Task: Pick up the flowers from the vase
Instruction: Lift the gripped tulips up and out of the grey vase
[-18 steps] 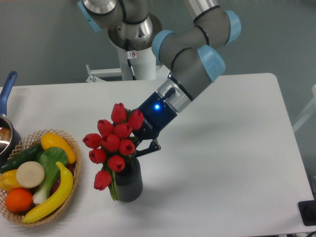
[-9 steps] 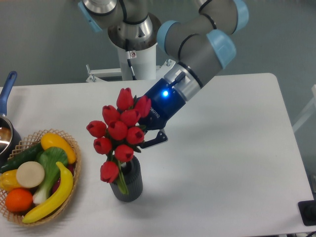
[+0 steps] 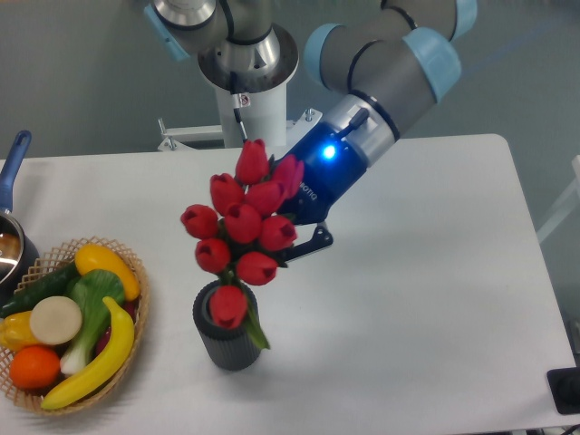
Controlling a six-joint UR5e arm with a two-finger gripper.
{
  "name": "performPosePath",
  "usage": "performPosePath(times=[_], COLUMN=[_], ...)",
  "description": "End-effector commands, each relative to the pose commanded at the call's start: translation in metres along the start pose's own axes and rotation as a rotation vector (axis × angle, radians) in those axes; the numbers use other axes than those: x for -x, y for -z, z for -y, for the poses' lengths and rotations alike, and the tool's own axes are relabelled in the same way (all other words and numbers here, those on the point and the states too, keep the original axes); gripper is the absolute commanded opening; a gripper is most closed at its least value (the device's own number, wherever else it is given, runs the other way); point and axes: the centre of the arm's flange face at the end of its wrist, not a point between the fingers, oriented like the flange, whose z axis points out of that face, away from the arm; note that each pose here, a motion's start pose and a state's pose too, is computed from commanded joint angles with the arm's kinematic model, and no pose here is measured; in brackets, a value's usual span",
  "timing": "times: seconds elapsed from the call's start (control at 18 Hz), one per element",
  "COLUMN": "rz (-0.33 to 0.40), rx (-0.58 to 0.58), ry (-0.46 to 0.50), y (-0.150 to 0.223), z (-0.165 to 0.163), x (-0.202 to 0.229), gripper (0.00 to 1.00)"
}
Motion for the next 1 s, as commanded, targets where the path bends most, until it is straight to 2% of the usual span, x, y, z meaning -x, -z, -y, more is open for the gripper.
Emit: performPosePath(times=[0.44,1.0], rz=[0.015,0.035], rx=[-0.044,-0.053], ry=[-0.026,-0.036], y=[0.023,0.036], z=[0.017,0.018], x=[0.008,0.015], gripper=[0.36,0.36])
